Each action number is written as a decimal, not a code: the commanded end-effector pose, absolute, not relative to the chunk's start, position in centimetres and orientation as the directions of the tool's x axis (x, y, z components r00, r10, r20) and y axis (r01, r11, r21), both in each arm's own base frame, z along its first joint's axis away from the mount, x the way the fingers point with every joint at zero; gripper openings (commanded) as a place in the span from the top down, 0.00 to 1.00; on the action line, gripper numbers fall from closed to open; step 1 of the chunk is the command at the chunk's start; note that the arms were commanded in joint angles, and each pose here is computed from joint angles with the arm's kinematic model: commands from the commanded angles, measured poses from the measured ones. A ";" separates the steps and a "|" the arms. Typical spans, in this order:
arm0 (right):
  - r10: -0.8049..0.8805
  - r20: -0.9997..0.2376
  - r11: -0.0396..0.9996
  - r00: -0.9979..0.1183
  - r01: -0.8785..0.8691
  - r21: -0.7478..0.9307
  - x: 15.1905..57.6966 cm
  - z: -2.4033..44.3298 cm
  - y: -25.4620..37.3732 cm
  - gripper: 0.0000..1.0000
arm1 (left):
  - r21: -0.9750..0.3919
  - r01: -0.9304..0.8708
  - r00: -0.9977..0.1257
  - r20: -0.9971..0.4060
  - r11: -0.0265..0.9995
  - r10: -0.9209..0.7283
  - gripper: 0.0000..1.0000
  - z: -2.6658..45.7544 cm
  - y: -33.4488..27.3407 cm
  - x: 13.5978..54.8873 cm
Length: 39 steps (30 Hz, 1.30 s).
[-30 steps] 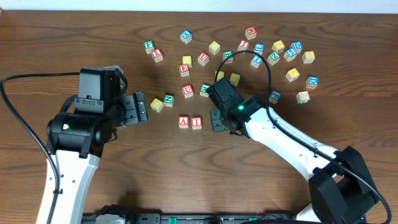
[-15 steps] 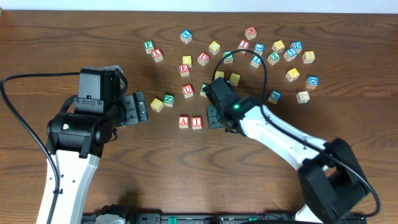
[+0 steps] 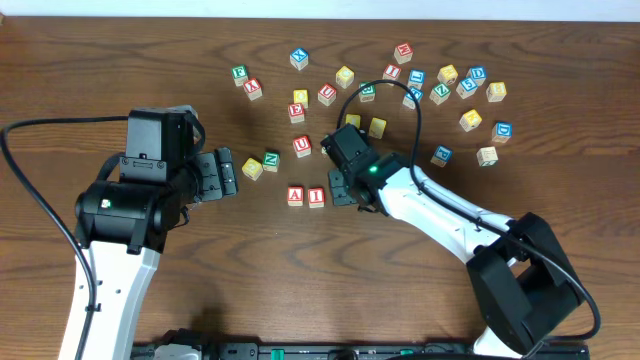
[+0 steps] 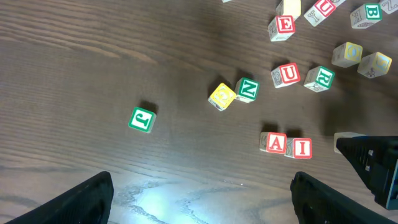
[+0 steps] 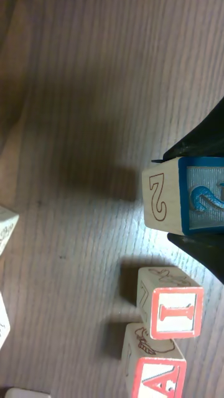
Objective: Spell out AI2
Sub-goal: 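Lower the 2 block right of the I block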
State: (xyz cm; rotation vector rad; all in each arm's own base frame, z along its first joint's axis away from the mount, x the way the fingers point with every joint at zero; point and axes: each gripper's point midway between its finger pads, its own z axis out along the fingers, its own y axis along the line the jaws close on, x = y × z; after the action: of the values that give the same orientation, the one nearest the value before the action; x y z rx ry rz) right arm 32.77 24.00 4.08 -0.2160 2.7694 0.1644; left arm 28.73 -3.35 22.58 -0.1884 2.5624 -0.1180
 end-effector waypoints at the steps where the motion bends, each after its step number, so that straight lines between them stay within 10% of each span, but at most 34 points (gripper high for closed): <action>1: -0.143 -0.381 0.977 -0.913 -0.191 0.090 32.8 4.5 25.4 0.97 | -0.120 -0.102 -0.831 -0.535 0.988 -0.151 0.11 22.7 -3.3 28.6; 39: -0.169 -0.365 0.977 -0.915 -0.205 0.061 32.3 1.8 26.7 0.97 | -0.120 -0.102 -0.831 -0.535 0.988 -0.151 0.11 22.7 -3.3 28.6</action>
State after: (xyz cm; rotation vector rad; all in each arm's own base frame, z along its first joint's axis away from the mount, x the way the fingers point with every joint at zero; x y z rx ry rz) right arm 31.98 26.18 2.05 -0.2874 2.7637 0.1444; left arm 28.73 -3.35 22.58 -0.1884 2.5624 -0.1180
